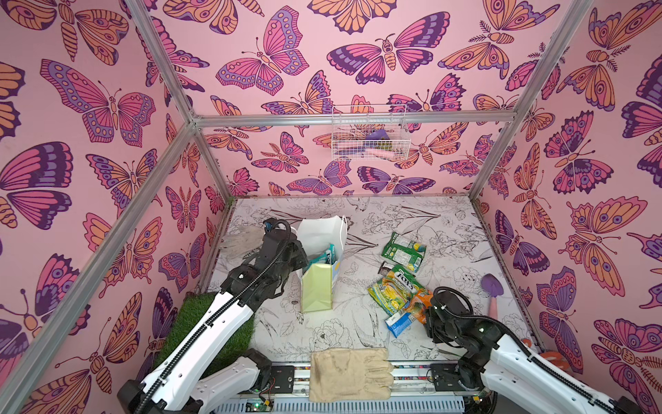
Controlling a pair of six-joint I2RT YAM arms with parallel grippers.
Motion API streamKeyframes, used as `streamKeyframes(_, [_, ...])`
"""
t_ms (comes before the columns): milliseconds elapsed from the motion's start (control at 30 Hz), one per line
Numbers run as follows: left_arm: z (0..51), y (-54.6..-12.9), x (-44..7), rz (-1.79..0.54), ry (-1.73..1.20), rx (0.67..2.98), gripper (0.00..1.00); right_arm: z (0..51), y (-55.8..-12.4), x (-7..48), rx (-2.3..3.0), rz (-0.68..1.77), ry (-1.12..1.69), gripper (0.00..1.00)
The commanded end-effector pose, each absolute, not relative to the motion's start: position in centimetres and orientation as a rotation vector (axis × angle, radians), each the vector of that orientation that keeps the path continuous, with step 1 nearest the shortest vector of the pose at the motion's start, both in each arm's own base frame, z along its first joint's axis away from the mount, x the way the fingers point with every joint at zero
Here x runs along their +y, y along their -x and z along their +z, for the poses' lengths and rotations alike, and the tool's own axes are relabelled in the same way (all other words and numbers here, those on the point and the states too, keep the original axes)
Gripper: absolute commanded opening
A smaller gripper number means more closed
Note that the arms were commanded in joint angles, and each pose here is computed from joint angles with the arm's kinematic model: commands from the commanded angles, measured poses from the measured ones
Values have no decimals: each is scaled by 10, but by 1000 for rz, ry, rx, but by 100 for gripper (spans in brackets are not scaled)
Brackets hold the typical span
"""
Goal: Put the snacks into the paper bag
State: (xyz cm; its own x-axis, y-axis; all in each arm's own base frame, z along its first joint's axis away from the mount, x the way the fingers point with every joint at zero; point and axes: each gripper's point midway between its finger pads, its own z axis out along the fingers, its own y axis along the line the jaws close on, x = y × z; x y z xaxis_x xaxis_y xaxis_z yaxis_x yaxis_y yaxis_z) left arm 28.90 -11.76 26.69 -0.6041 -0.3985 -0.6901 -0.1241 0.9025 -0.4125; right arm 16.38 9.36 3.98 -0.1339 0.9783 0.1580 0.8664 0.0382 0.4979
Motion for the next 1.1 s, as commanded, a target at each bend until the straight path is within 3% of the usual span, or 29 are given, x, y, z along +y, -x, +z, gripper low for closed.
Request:
streamKeyframes(0, [270, -291, -116, -422, 389, 2185, 0, 29, -157, 77, 1977, 641, -2027, 30])
streamKeyframes(300, [270, -291, -116, -422, 387, 2184, 0, 35, -157, 72, 1963, 631, -2000, 0])
streamKeyframes(1067, [274, -293, -116, -417, 380, 2177, 0, 95, -182, 67, 1998, 618, -1714, 0])
